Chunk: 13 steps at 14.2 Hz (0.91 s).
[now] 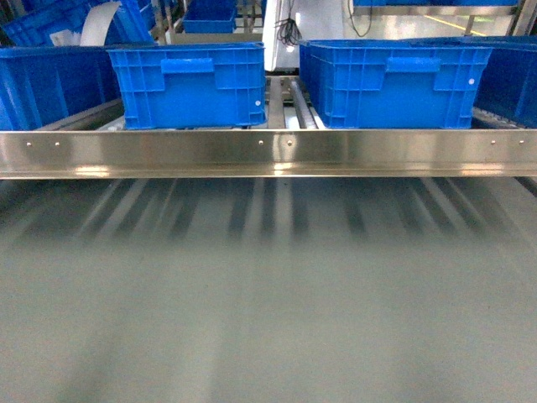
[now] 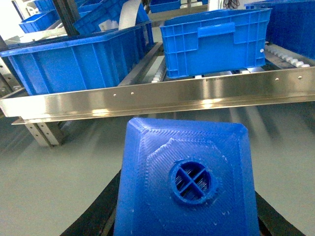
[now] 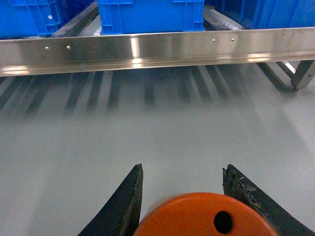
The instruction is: Sort blue parts and orange caps into right shelf containers
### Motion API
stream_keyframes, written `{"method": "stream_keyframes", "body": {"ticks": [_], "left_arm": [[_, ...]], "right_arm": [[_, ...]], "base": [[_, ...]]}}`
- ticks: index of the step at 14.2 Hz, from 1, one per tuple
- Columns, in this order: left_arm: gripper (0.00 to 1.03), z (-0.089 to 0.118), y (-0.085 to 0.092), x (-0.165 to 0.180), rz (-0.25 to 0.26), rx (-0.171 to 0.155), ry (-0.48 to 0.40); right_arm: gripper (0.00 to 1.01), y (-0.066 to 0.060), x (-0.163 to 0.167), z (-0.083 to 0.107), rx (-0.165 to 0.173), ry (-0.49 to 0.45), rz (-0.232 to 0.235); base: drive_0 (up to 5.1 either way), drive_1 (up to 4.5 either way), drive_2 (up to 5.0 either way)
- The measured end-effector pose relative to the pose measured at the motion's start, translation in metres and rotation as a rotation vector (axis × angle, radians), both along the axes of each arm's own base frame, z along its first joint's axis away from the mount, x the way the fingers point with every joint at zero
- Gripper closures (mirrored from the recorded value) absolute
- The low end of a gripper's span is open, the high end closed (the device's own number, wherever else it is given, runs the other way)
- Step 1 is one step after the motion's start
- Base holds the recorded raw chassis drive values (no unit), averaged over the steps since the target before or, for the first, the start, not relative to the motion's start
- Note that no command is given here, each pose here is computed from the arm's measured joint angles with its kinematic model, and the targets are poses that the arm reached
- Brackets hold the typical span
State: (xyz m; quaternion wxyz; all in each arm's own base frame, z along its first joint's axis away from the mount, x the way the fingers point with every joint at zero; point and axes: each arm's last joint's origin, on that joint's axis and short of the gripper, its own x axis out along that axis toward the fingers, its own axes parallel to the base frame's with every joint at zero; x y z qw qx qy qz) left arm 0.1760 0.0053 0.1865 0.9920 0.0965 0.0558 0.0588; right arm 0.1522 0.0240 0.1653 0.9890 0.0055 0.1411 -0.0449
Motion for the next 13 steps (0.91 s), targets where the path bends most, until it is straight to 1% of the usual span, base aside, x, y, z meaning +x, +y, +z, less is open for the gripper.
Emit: {"method": "stream_keyframes", "body": {"ticks": [12, 13], "left_arm": [[0.59, 0.0005, 0.0002, -0.0002, 0.004, 0.0, -0.003], [0.59, 0.0005, -0.0005, -0.0002, -0.005, 0.0, -0.004]], "right_arm": [[0.59, 0.0, -0.0001, -0.0001, 0.0, 0.002, 0.001], [0.59, -0.0002, 0.0, 0.0002, -0.001, -0.001, -0.004]], "base": [[-0.1, 3.7, -3.9], [-0.1, 3.7, -3.9]]}}
